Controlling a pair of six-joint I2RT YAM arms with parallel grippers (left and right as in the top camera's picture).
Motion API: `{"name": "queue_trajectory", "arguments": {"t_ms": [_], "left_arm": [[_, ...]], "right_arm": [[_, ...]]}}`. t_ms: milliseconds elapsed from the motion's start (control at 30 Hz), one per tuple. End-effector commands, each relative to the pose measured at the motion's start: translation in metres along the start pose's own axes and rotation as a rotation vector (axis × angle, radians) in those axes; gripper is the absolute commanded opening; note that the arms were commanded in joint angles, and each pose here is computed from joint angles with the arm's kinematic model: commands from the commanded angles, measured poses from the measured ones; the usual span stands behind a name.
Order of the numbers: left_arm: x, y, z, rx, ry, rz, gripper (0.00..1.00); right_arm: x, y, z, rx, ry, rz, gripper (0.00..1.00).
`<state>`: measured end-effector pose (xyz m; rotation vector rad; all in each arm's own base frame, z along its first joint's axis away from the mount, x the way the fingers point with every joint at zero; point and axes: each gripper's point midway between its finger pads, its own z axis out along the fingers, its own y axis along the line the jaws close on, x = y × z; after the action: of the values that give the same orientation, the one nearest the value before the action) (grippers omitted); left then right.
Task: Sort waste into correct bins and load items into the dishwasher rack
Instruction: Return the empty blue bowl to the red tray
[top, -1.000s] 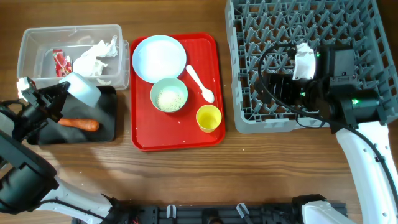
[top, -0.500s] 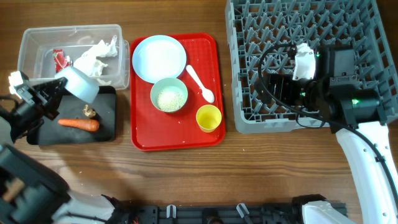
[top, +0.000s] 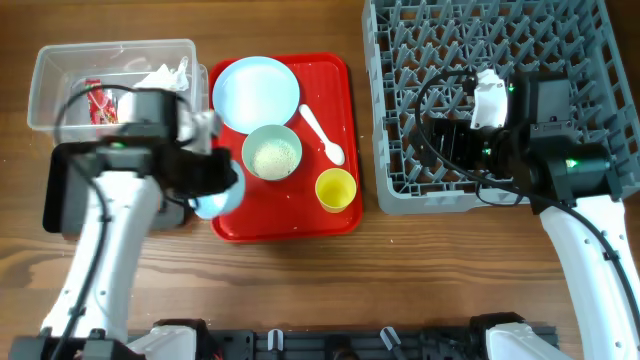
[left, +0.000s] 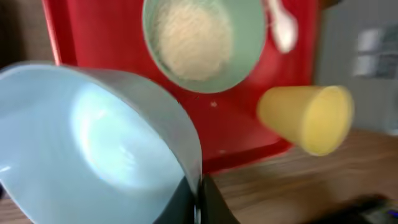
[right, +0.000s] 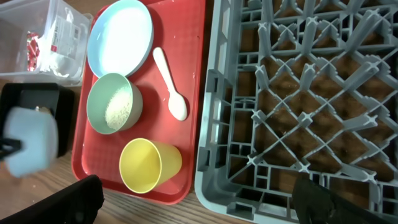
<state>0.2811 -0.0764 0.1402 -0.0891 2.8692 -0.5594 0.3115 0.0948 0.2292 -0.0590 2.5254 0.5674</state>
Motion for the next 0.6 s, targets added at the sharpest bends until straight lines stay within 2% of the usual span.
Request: {"name": "queue_trajectory", "arguments": {"t_ms": [0,100,300,367,433,500,567], "left_arm": [[0.017,0.016,0.033,-0.237,0.001,-0.047,0.04],[0.025,0.013,0.055,-0.307,-0.029,-0.026,0.04],[0.048,-0.007,0.085,-0.277,-0.015,0.100,0.04],[0.054,-0.008,0.086,-0.281,0.001,0.111,0.12],[0.054,-0.008,0.086,-0.281,0.003,0.111,0.31],[0.045,-0.015,0.080,-0.270,-0.018,0.116,0.45],[0.021,-0.036,0.061,-0.239,-0.072,0.159,0.51]], "right_arm": [[-0.005,-0.001,-0.001,0.010,-0.010,0.004,1.00],[-0.005,-0.001,-0.001,0.010,-0.011,0.004,1.00],[-0.004,-0.001,-0.001,0.011,-0.006,0.006,1.00],[-0.004,-0.001,-0.001,0.011,-0.006,0.005,1.00],[-0.004,-0.001,-0.001,0.011,-0.006,0.005,1.00],[-0.004,-0.001,-0.001,0.010,-0.006,0.005,1.00],[-0.004,-0.001,-0.001,0.010,-0.007,0.006,1.00]]}}
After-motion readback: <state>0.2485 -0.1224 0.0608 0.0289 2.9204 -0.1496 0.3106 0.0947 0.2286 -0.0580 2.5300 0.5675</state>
